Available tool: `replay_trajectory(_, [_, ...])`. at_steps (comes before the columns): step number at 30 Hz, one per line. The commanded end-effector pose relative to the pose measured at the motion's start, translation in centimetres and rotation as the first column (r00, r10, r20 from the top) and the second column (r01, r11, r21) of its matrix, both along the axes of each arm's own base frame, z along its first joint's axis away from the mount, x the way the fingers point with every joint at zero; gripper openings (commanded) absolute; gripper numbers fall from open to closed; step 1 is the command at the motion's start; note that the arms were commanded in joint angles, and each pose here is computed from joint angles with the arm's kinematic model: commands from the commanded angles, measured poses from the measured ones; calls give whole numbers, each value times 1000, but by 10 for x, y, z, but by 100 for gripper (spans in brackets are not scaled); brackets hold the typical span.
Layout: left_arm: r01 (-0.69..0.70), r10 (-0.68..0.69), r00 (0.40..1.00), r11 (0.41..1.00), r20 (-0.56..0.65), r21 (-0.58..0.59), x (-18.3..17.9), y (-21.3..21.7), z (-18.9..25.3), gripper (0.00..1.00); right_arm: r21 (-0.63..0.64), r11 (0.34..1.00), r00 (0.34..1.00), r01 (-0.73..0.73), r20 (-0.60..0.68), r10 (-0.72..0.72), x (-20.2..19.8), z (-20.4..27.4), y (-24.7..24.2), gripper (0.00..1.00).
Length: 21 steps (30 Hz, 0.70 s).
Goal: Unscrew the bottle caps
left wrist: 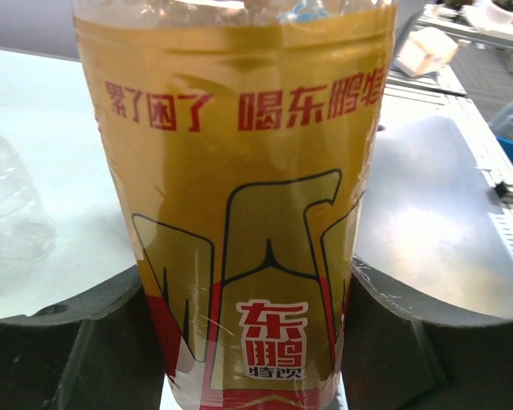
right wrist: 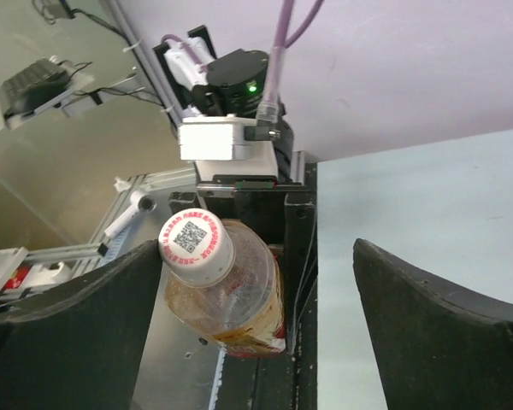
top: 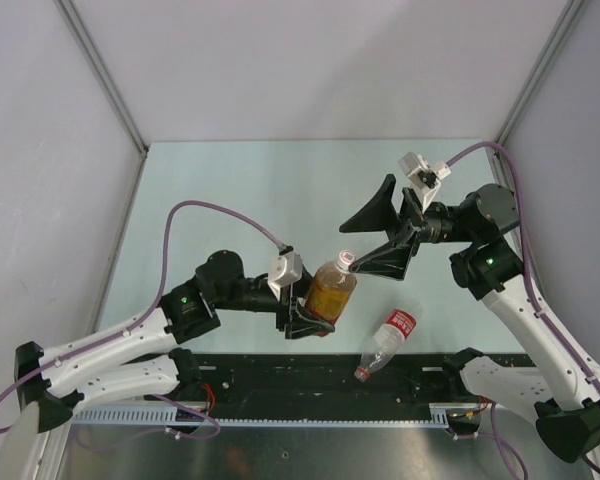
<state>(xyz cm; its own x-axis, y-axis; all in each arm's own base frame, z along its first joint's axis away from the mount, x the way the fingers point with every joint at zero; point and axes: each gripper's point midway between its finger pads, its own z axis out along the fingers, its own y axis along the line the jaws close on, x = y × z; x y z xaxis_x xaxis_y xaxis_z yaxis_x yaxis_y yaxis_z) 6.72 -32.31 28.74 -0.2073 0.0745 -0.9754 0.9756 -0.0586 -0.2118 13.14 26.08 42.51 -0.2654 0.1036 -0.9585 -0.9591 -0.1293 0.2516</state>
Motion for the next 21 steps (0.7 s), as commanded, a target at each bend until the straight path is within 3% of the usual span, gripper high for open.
replay_trajectory(1, [-85,89,988,996,127,-40,16,3,16,0,36,990,991,133,-5,-133,25,11,-1,98])
replay_trajectory(6, [-255,251,959,967,131,10,44,10,5,0,40,981,982,190,-23,-190,35,11,-2,99])
replay_trajectory(12, [-409,395,908,908,135,95,73,17,-11,0,25,928,925,373,-95,-369,70,4,-5,99])
replay_trajectory(21, [-681,655,733,705,183,200,119,40,-27,0,-17,845,823,535,-214,-526,105,-8,-4,99])
